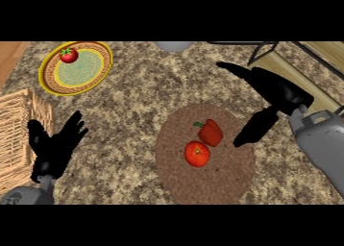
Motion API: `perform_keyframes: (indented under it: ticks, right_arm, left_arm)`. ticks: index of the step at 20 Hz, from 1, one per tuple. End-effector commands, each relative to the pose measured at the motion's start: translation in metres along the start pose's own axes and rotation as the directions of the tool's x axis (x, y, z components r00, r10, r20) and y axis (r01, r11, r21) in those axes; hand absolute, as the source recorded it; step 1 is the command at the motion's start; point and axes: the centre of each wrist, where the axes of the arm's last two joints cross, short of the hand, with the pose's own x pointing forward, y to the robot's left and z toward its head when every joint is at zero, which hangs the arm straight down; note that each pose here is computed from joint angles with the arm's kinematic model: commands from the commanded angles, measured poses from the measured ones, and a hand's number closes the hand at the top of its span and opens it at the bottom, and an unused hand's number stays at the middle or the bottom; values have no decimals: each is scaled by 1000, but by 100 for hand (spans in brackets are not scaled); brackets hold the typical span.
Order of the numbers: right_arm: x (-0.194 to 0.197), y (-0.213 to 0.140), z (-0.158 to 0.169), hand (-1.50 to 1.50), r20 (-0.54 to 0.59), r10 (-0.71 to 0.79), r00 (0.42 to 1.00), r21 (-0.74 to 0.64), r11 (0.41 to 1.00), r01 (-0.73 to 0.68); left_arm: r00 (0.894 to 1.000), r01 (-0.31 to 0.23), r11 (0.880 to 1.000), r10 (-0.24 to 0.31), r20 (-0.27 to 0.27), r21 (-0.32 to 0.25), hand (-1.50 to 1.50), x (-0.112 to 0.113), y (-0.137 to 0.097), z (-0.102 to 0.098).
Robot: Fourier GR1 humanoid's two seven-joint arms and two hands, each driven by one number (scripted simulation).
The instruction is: Pick the bell pepper from the placemat and place it in the tiered shelf
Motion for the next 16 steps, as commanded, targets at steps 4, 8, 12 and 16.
perform_keyframes:
  ticks: [4,8,12,16]
  right_arm:
    - [17,31,-16,-150,-97,99,990,63,994,-94]
    - [30,40,-20,-150,-120,156,980,77,986,-147]
    - [13,55,-17,-150,-181,178,967,92,982,-164]
    - [18,67,-24,-150,-213,188,959,47,982,-182]
  left_arm:
    - [999,-8,1000,9,-42,2,0,-17,-9,1]
    - [999,-2,1000,2,-33,6,0,11,-1,3]
    - [999,-2,1000,2,-44,9,0,-17,-9,-10]
    - [999,19,1000,-18,-35,11,0,-28,16,3]
